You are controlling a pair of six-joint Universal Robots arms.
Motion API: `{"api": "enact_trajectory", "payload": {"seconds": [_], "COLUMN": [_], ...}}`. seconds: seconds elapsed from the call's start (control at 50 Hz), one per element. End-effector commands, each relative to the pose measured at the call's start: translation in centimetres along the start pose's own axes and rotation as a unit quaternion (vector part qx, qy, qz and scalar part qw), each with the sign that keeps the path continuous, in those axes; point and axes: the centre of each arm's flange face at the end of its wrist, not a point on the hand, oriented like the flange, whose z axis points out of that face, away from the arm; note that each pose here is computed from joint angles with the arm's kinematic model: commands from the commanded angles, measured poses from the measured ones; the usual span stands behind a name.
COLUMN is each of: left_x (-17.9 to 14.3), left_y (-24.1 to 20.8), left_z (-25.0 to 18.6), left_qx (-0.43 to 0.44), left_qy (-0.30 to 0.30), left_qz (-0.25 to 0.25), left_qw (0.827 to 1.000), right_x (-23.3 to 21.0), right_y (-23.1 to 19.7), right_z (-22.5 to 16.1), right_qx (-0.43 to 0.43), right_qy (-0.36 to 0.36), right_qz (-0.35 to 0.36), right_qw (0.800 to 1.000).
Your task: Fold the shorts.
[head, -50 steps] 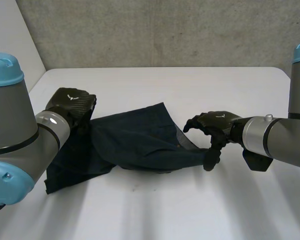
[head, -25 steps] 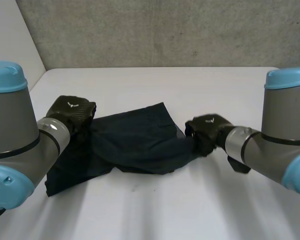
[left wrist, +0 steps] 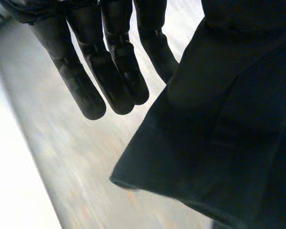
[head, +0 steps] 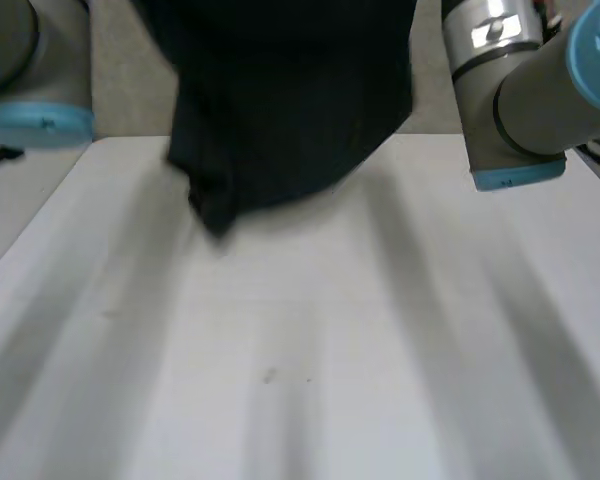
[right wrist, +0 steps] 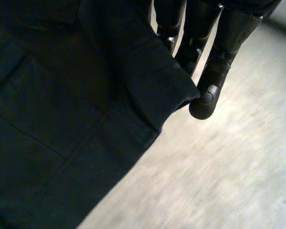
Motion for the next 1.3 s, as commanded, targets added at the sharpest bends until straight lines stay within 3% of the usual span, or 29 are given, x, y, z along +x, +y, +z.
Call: {"api": "enact_trajectory", "payload": {"seconds": [0.02, 0.1, 0.24, 0.42, 0.5, 0.56, 0.7, 0.9, 1.02, 1.1, 1.16, 1.26, 1.3], "left_x": [0.3, 1.5, 2.6, 5.1, 5.1, 4.4, 2.4, 1.0, 1.9, 2.3, 2.7, 4.1, 4.8], "left_y": [1.4, 5.8, 13.1, 19.0, 18.2, 16.4, 12.8, 8.9, 7.6, 7.3, 6.9, 8.3, 9.8], "left_z": [-2.8, -6.5, -15.4, -26.2, -28.8, -28.7, -29.4, -33.3, -34.4, -33.3, -30.6, -24.9, -23.8], "left_qx": [-0.029, -0.108, -0.266, -0.424, -0.470, -0.482, -0.509, -0.567, -0.558, -0.537, -0.497, -0.396, -0.373], "left_qy": [0.023, 0.053, 0.106, 0.190, 0.218, 0.230, 0.241, 0.285, 0.315, 0.316, 0.307, 0.270, 0.266], "left_qz": [-0.030, -0.019, 0.003, 0.017, 0.032, 0.044, 0.055, 0.062, 0.060, 0.062, 0.065, 0.075, 0.083], "left_qw": [0.999, 0.993, 0.958, 0.886, 0.855, 0.844, 0.825, 0.771, 0.766, 0.780, 0.809, 0.874, 0.885], "right_x": [-0.7, -1.5, -3.9, -8.1, -8.0, -7.3, -5.3, -3.9, -2.7, -2.8, -2.9, -3.2, -3.2], "right_y": [1.3, 3.8, 7.1, 12.2, 11.8, 10.5, 7.3, 3.7, 3.9, 3.9, 4.1, 4.2, 4.3], "right_z": [-2.4, -6.2, -12.5, -23.1, -24.9, -25.2, -25.0, -26.8, -28.0, -28.2, -28.2, -28.4, -28.4], "right_qx": [-0.040, -0.132, -0.249, -0.402, -0.449, -0.481, -0.518, -0.564, -0.591, -0.586, -0.582, -0.575, -0.574], "right_qy": [-0.012, -0.050, -0.118, -0.259, -0.297, -0.309, -0.319, -0.348, -0.358, -0.362, -0.360, -0.357, -0.356], "right_qz": [0.012, 0.015, 0.024, 0.006, -0.018, -0.013, -0.005, -0.003, -0.022, -0.026, -0.026, -0.027, -0.027], "right_qw": [0.999, 0.990, 0.961, 0.878, 0.842, 0.820, 0.793, 0.749, 0.723, 0.724, 0.729, 0.736, 0.737]}}
